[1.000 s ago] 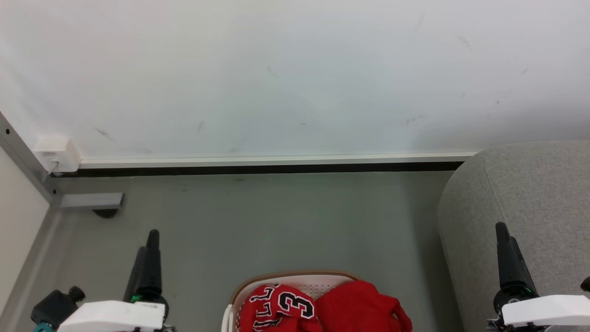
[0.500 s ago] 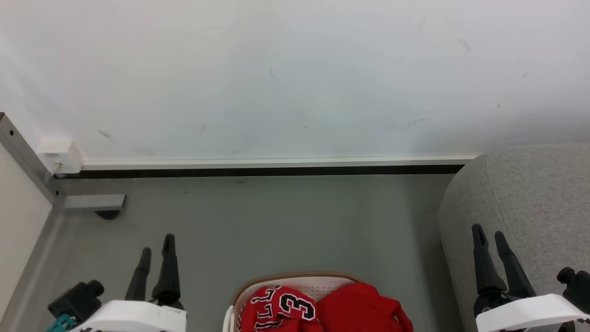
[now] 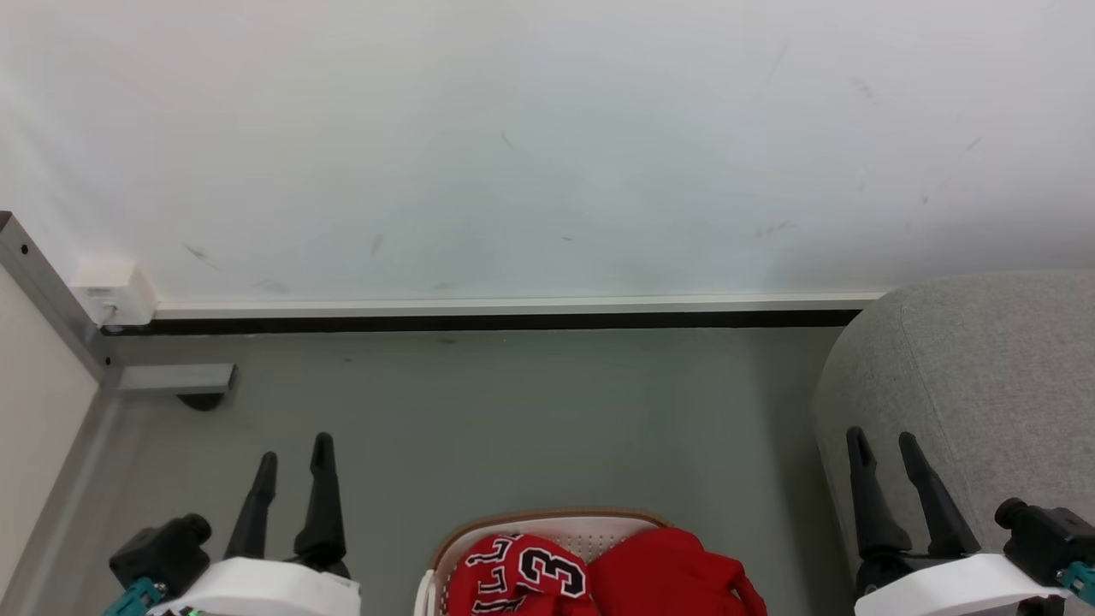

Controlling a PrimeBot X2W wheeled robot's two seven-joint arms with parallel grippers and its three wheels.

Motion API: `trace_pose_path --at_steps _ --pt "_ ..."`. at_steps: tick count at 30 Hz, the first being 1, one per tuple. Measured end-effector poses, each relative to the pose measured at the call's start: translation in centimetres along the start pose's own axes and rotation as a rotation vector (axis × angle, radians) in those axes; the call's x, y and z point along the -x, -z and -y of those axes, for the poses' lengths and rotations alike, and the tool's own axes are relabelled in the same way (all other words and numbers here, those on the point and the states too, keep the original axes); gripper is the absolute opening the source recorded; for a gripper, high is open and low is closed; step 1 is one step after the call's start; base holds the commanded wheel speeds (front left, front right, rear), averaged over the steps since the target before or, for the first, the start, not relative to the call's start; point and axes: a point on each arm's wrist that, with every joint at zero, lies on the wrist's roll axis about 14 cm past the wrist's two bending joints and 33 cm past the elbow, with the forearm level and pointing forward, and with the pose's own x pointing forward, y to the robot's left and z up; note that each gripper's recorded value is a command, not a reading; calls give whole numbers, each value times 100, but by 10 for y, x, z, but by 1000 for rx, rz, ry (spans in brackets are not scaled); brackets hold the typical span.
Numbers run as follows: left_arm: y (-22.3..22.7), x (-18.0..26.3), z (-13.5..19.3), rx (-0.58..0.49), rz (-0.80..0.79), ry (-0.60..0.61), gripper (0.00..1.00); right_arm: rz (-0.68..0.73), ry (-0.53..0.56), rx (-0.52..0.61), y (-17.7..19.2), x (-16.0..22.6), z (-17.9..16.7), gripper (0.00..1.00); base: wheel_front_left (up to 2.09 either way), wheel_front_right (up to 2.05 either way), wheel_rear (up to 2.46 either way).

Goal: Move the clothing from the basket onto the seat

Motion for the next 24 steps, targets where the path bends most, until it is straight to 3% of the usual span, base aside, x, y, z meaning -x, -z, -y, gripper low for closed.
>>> trace_pose_path --at_steps 24 --pt "-4 2 9 -218 47 40 100 18 -73 181 2 -2 -19 100 0 0 0"
